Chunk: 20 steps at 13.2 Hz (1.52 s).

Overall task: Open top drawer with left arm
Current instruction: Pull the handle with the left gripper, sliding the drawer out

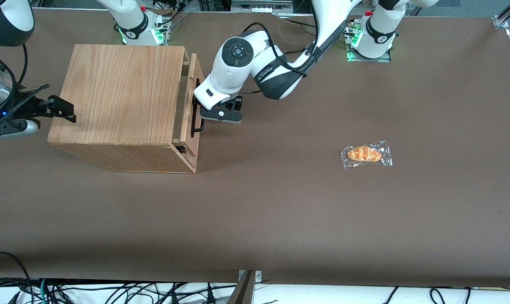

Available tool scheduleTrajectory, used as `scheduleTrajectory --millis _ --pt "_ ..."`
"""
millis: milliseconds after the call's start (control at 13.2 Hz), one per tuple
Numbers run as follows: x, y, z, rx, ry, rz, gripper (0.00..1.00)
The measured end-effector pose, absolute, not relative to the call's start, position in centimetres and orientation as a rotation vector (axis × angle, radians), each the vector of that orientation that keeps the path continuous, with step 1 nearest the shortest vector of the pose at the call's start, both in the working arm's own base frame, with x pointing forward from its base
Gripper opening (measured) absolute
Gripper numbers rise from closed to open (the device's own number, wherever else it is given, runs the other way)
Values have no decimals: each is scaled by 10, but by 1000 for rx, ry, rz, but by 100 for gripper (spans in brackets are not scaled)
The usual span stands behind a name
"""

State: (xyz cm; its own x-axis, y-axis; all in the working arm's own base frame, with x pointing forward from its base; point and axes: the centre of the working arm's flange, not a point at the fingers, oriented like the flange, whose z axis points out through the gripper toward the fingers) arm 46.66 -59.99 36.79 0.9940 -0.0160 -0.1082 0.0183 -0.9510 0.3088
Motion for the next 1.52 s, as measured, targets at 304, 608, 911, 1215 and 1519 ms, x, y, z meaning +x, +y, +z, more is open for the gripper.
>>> scheduleTrajectory --millis 304,608,911,1215,1519 --pt "470 -595 369 2832 -9 -176 100" --pt "472 -592 369 2835 -19 -190 100" --pt "474 -589 370 2837 -22 -204 100" --pt "477 -585 370 2838 -35 -224 100" --pt "481 -580 370 2837 -46 -234 100"
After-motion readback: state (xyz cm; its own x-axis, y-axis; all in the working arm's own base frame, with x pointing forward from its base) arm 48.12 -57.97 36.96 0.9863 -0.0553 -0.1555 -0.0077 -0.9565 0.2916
